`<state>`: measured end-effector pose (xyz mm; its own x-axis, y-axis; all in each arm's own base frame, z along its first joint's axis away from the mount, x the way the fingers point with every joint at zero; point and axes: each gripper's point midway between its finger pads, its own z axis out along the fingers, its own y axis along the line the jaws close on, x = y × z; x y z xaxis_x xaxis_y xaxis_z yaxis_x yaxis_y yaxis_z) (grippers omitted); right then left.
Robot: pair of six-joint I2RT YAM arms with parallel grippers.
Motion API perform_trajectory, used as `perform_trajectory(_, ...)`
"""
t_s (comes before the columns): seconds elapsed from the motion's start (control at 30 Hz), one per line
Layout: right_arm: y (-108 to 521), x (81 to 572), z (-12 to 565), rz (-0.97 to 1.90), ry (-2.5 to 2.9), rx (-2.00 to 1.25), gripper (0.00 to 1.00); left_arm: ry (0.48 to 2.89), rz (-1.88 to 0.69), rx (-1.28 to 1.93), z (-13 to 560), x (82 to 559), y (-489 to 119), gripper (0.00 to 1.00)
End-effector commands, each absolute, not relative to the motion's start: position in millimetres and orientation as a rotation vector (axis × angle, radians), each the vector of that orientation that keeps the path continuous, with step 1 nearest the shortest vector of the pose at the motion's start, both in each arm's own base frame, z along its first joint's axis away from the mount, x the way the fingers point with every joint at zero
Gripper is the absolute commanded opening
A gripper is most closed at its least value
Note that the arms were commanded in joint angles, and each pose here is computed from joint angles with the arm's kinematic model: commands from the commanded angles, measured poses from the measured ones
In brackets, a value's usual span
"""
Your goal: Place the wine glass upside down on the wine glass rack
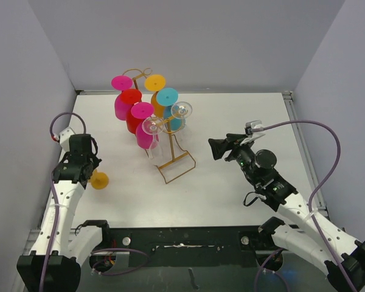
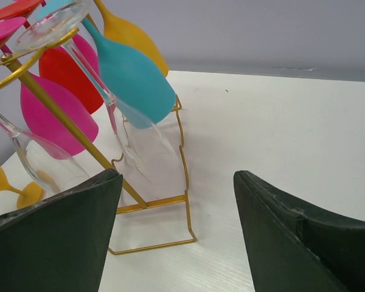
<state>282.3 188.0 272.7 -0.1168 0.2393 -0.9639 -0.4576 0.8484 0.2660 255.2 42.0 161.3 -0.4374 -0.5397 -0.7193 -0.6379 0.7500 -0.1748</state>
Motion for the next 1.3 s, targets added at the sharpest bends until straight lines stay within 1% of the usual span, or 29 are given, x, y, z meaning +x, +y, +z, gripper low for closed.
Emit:
perform_trajectory(0.0,186.4,277.2,316.1,0.65,1.531,-0.124,0.75,1.933,0.162,-0.861,228.6,266.3,57.1,0.0)
perform_trajectory(0.17,189.0,275.2,330.8,0.693,1.553,-0.091,0.75,1.786,0.143,-0.826,291.1,260.9,63.3,0.0)
perform_trajectory(0.33,194.9,269.4,353.9,0.787,1.508,-0.06,0.75,1.625,0.068,-0.78,358.6,250.4,61.9,0.0)
perform_trajectory(0.63,207.3,265.9,396.0,0.938,1.44,-0.008,0.75,1.397,-0.209,-0.504,480.5,231.8,17.8,0.0)
perform_trajectory(0.77,215.4,261.4,424.0,1.026,1.367,-0.012,0.75,1.283,-0.303,-0.377,538.9,203.4,-0.6,0.0)
perform_trajectory(1.0,227.6,259.8,469.0,1.171,1.269,0.016,0.75,1.164,-0.579,-0.108,586.1,178.4,-58.1,0.0)
perform_trajectory(1.13,239.1,264.7,485.9,1.298,1.235,0.076,0.74,1.095,-0.728,-0.029,601.3,179.8,-81.5,0.0)
perform_trajectory(1.27,259.5,273.2,502.3,1.431,1.232,0.104,0.71,1.017,-0.886,0.012,611.7,188.8,-99.4,0.0)
